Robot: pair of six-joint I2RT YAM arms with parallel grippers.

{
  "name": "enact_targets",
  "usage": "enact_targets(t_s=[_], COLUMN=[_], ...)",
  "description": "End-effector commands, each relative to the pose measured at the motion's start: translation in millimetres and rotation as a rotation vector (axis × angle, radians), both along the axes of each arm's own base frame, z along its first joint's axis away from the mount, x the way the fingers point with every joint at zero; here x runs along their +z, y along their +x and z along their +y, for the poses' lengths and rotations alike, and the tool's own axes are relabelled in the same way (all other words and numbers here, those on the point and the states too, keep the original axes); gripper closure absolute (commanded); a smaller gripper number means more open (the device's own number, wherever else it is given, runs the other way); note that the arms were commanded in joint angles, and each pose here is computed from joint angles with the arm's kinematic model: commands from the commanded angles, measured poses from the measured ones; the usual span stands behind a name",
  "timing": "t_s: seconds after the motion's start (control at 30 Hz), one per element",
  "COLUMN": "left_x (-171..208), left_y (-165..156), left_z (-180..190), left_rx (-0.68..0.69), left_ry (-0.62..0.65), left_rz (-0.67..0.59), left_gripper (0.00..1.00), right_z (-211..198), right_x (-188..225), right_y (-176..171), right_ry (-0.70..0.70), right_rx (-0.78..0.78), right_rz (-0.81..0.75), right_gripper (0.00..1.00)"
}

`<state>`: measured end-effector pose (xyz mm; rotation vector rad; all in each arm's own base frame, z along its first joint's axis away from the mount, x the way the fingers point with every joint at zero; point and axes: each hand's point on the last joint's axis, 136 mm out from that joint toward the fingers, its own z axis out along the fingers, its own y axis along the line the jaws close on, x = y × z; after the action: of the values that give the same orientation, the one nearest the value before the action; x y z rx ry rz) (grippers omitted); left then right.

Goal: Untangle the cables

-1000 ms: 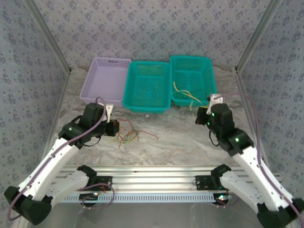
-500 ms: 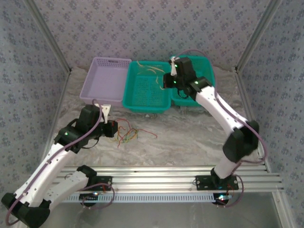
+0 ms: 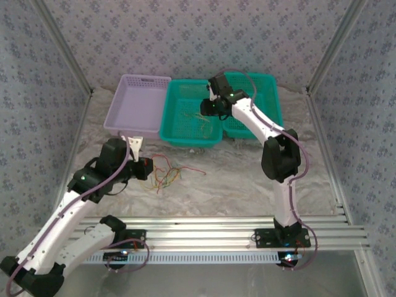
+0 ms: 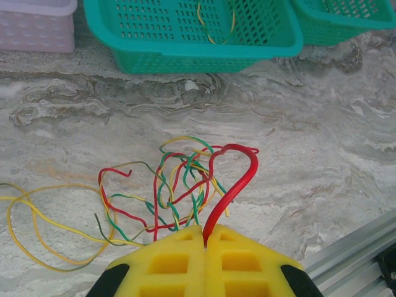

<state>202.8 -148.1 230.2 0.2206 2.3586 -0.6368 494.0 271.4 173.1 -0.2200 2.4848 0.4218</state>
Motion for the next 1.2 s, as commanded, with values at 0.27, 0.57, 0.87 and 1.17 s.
enact_targets(t_s=[0.27, 0.57, 0.87, 1.17], left_x=[26, 28, 29, 26], left_y=[-6, -7, -7, -5], left_z=[-7, -2, -5, -3], left_rx=[-0.033, -0.024, -0.034, -0.022], left_ry=[-0.088, -0.076, -0.092, -0.074], left_rz=[-0.089, -0.113, -0.119, -0.114], left_gripper=[1.0, 1.0, 1.0, 1.0], right_z=[5, 55, 44, 51], right_x=[117, 42, -22, -38], right_y=[-75, -225, -246, -224], right_ry=[0.087, 0.283, 0.377, 0.445], right_rx=[0.12, 0.402, 0.282, 0.089], right_rz=[-0.253, -0.073, 0.045, 0.12], right_gripper=[0.48, 0.45, 0.44, 0.39])
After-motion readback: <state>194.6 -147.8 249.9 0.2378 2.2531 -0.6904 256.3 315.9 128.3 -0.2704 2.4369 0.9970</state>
